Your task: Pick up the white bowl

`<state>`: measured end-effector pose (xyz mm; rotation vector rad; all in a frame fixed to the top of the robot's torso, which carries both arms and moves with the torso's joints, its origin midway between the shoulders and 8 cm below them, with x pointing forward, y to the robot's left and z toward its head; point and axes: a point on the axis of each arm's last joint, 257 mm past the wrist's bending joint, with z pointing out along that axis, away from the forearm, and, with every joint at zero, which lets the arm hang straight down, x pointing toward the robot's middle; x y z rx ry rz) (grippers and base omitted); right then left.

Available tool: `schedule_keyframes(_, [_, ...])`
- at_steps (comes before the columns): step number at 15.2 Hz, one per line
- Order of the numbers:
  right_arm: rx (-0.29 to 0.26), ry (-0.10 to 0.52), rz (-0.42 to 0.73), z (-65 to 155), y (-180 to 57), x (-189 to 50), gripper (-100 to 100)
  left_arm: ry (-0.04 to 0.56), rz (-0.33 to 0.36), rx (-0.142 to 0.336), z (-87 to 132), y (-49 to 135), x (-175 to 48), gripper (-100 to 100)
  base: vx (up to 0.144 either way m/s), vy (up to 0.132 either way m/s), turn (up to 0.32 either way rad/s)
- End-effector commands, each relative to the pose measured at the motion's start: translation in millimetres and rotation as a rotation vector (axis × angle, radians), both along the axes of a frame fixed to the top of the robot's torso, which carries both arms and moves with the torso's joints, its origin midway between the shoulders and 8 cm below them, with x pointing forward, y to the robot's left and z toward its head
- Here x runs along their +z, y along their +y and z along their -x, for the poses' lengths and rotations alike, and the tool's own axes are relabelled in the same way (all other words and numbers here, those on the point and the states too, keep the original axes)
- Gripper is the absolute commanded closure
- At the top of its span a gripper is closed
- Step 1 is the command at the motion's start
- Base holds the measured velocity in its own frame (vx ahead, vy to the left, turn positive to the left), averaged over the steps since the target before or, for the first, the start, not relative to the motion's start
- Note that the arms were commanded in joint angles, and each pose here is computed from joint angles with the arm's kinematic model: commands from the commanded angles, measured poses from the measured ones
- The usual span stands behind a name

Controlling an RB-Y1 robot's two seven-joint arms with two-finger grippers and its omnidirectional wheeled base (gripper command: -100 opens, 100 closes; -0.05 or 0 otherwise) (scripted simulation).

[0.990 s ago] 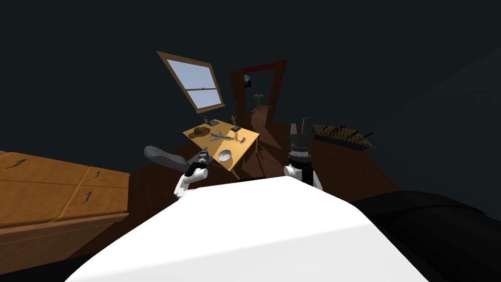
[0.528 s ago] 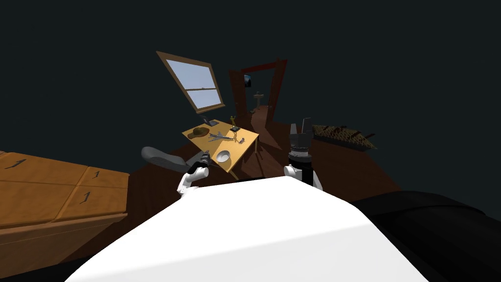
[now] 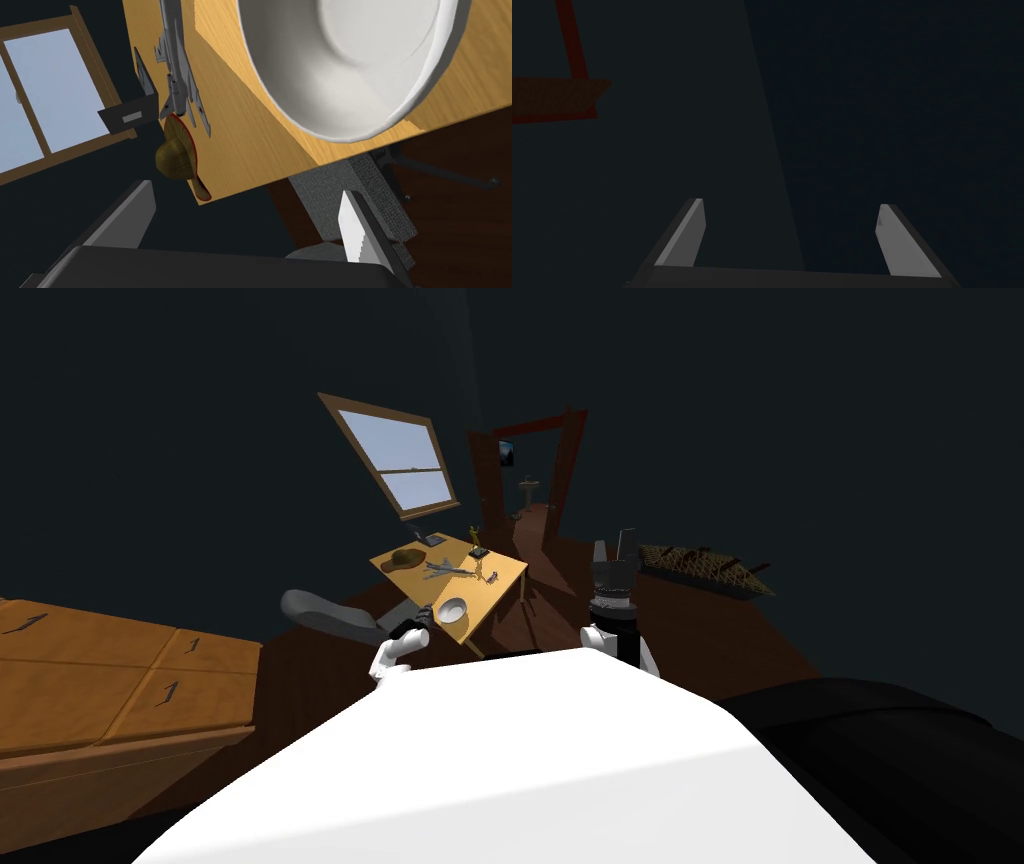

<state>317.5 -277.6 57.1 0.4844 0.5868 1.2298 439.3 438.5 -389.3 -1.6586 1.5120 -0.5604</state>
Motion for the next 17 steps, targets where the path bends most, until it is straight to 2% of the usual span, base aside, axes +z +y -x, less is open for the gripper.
schedule_keyframes(1, [0.0,0.0,0.0,0.0,0.0,0.0,0,0.047,0.024,0.011,8.0,1.9,-14.5,-100,0.045,-0.051,0.008])
schedule_keyframes(2, [0.0,0.0,0.0,0.0,0.0,0.0,0,0.089,0.049,0.022,13.7,0.5,-28.0,-100,0.055,-0.049,0.009])
schedule_keyframes(3, [0.0,0.0,0.0,0.0,0.0,0.0,0,0.095,0.051,0.022,14.7,0.3,-29.2,-100,0.055,-0.042,0.011])
schedule_keyframes(4, [0.0,0.0,0.0,0.0,0.0,0.0,0,0.139,0.077,0.033,21.5,-2.0,-42.7,-100,0.066,-0.04,0.009])
schedule_keyframes(5, [0.0,0.0,0.0,0.0,0.0,0.0,0,0.139,0.077,0.033,21.5,-2.0,-42.7,-100,0.058,-0.038,0.008])
schedule_keyframes(6, [0.0,0.0,0.0,0.0,0.0,0.0,0,0.179,0.101,0.041,28.0,-4.6,-54.6,-100,0.05,-0.036,0.01])
schedule_keyframes(7, [0.0,0.0,0.0,0.0,0.0,0.0,0,0.181,0.101,0.042,28.3,-4.7,-55.0,-100,0.047,-0.037,0.007])
schedule_keyframes(8, [0.0,0.0,0.0,0.0,0.0,0.0,0,0.22,0.125,0.049,34.9,-7.8,-66.0,-100,0.047,-0.039,0.008])
schedule_keyframes(9, [0.0,0.0,0.0,0.0,0.0,0.0,0,0.22,0.125,0.049,34.9,-7.8,-66.0,-100,0.045,-0.036,0.009])
schedule_keyframes(10, [0.0,0.0,0.0,0.0,0.0,0.0,0,0.256,0.147,0.056,41.3,-11.0,-75.8,-100,0.05,-0.037,0.007])
schedule_keyframes(11, [0.0,0.0,0.0,0.0,0.0,0.0,0,0.256,0.147,0.056,41.3,-11.0,-75.8,-100,0.044,-0.034,0.005])
schedule_keyframes(15, [0.0,0.0,0.0,0.0,0.0,0.0,0,0.34,0.199,0.071,57.2,-20.4,-97.7,-100,0.045,-0.027,0.007])
schedule_keyframes(17, [0.0,0.0,0.0,0.0,0.0,0.0,0,0.359,0.212,0.074,61.1,-22.9,-102.6,-100,0.041,-0.025,0.004])
